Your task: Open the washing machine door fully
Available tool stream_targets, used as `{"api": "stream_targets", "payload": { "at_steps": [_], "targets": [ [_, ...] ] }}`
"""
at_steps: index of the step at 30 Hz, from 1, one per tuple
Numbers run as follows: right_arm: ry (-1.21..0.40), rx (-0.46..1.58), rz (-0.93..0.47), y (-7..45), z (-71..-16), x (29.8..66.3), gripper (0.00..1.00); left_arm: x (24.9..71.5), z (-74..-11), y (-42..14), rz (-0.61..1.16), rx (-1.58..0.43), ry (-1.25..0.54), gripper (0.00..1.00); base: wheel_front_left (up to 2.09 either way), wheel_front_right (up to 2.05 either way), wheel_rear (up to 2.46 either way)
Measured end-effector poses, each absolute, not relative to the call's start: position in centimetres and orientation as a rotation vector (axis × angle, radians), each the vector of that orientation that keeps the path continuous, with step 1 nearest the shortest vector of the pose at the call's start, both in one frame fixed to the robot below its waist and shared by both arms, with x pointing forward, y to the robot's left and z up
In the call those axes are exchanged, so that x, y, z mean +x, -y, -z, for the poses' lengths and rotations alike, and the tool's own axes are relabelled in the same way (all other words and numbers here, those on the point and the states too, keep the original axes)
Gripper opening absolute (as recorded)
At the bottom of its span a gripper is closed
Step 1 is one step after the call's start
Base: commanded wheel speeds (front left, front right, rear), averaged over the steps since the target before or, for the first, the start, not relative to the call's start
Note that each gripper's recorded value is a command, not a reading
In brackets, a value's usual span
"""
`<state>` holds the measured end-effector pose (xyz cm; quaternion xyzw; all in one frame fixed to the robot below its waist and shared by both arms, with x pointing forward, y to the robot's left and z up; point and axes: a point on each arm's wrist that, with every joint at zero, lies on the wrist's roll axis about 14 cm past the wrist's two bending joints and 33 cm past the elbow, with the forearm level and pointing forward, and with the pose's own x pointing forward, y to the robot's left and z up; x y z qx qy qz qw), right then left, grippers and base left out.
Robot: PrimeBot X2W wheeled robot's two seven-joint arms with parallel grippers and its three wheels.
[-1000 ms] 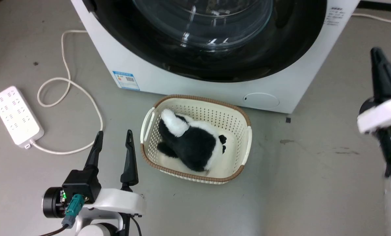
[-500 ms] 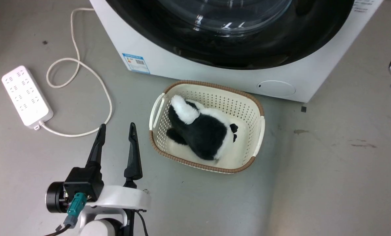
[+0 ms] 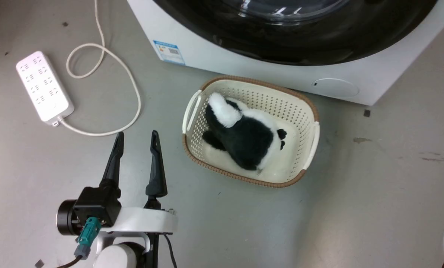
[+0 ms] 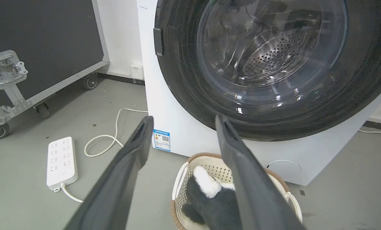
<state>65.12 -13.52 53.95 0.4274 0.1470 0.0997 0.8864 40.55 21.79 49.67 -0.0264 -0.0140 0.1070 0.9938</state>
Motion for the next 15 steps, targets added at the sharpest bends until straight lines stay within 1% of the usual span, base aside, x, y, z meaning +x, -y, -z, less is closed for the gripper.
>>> {"api": "stream_targets", "payload": {
  "at_steps": [5,15],
  "targets": [
    [-0.377,0.967,-0.227,13.5,-53.5,66.6,0.0,40.8,-49.8,-22.1,-0.227,-0.05,0.041,1.0,0.0,0.0,0.0],
    [-0.48,1.079,-0.323,11.2,-53.7,68.4,0.0,40.9,-49.4,-22.5,-0.253,-0.05,0.039,1.0,0.0,0.0,0.0]
  ]
}}
